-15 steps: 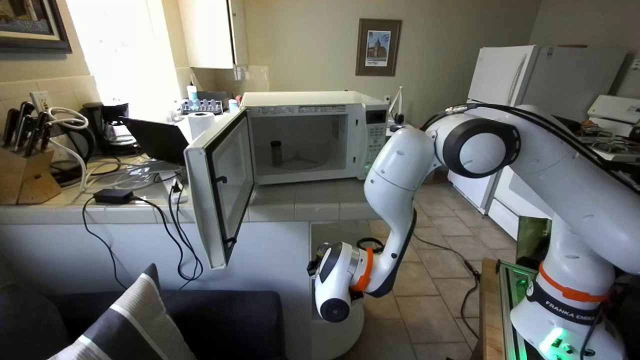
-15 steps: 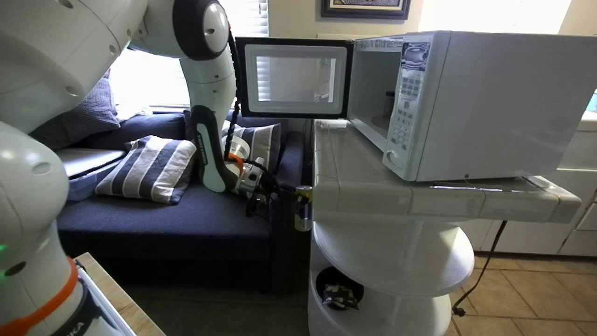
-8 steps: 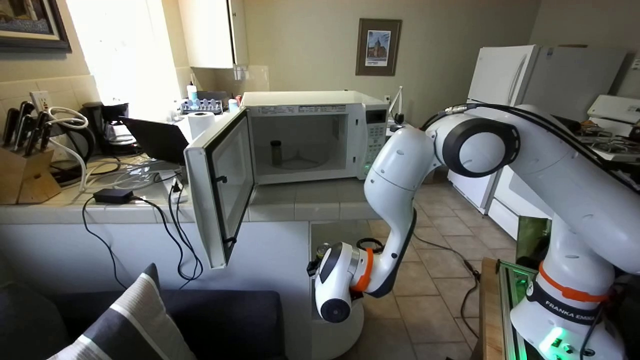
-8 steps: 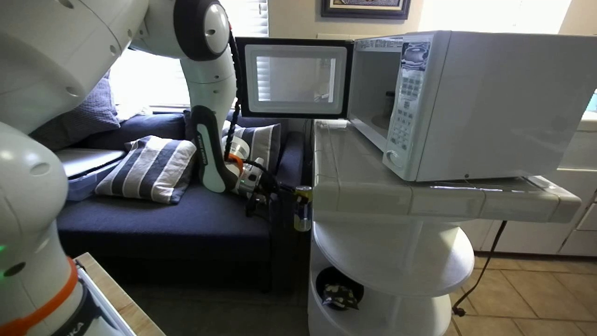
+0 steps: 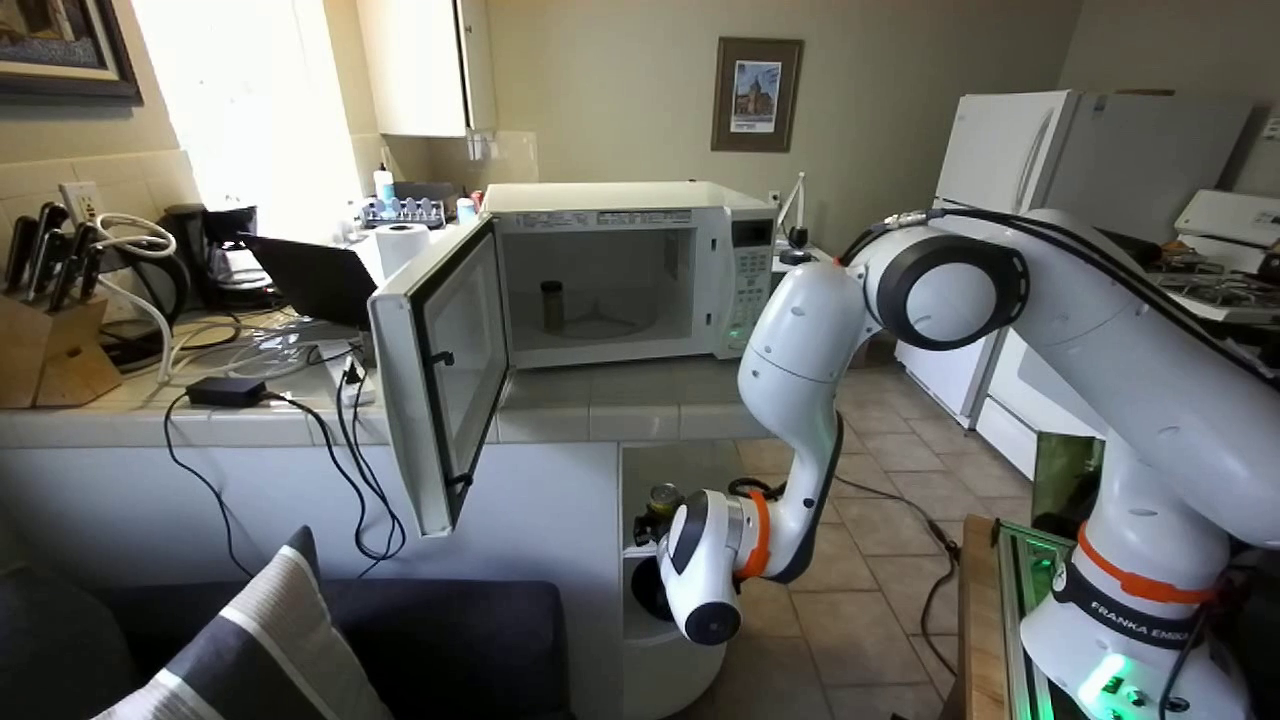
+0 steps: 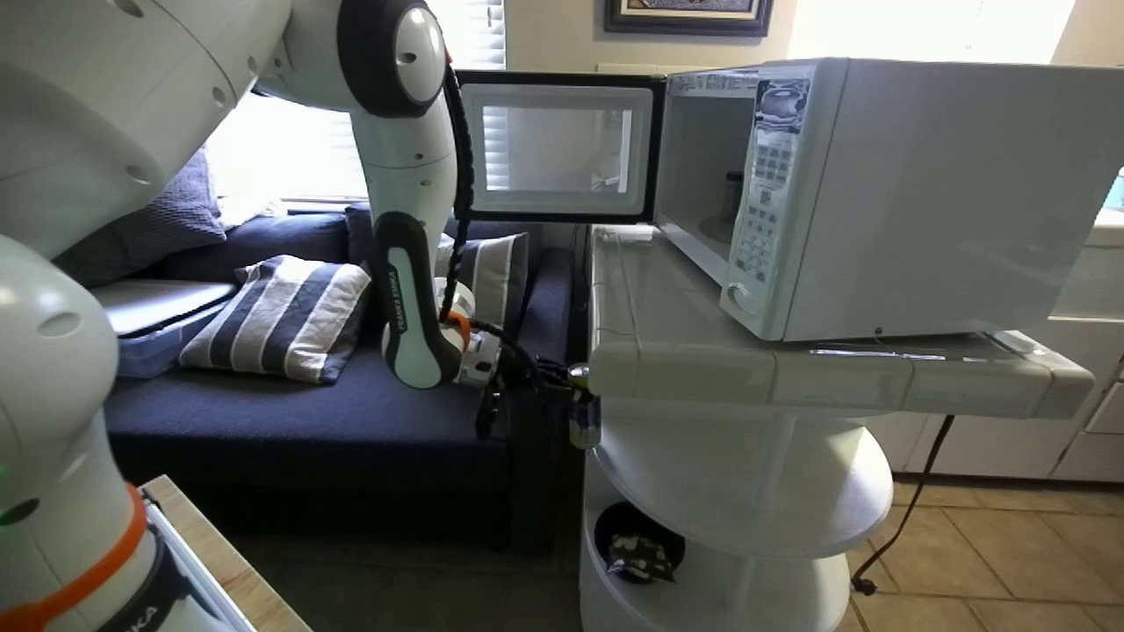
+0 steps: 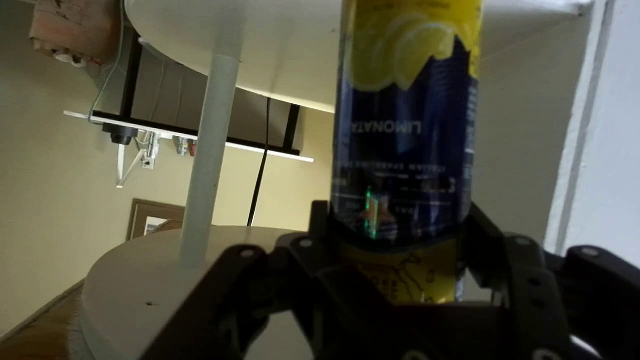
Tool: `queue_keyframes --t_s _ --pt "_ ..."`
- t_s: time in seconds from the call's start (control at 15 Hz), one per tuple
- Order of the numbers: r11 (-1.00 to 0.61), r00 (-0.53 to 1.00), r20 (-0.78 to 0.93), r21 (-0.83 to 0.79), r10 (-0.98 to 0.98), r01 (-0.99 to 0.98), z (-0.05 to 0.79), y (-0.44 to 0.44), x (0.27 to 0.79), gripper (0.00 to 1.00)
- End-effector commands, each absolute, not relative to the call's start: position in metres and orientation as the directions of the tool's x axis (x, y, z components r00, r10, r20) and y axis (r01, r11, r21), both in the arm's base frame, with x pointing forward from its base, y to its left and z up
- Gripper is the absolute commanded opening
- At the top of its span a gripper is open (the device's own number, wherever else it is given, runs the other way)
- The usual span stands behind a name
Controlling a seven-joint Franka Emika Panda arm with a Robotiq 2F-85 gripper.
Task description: Take the can out of the microwave and place it on the shelf
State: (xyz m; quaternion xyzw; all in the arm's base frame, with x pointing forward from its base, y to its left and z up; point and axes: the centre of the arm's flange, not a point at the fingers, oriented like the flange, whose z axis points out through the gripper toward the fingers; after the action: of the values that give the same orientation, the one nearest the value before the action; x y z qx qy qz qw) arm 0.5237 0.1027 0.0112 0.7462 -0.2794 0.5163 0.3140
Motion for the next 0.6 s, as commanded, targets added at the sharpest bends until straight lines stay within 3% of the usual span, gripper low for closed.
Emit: queue_keyframes --t_s 0.0,0.53 --pt "-0.648 0.205 0.974 0.096 -0.094 -0.755 0.012 0.082 0.512 0.38" --pt "-0.657 0.134 0.987 0.040 -0.093 -0.753 0.029 0.056 0.538 0.38"
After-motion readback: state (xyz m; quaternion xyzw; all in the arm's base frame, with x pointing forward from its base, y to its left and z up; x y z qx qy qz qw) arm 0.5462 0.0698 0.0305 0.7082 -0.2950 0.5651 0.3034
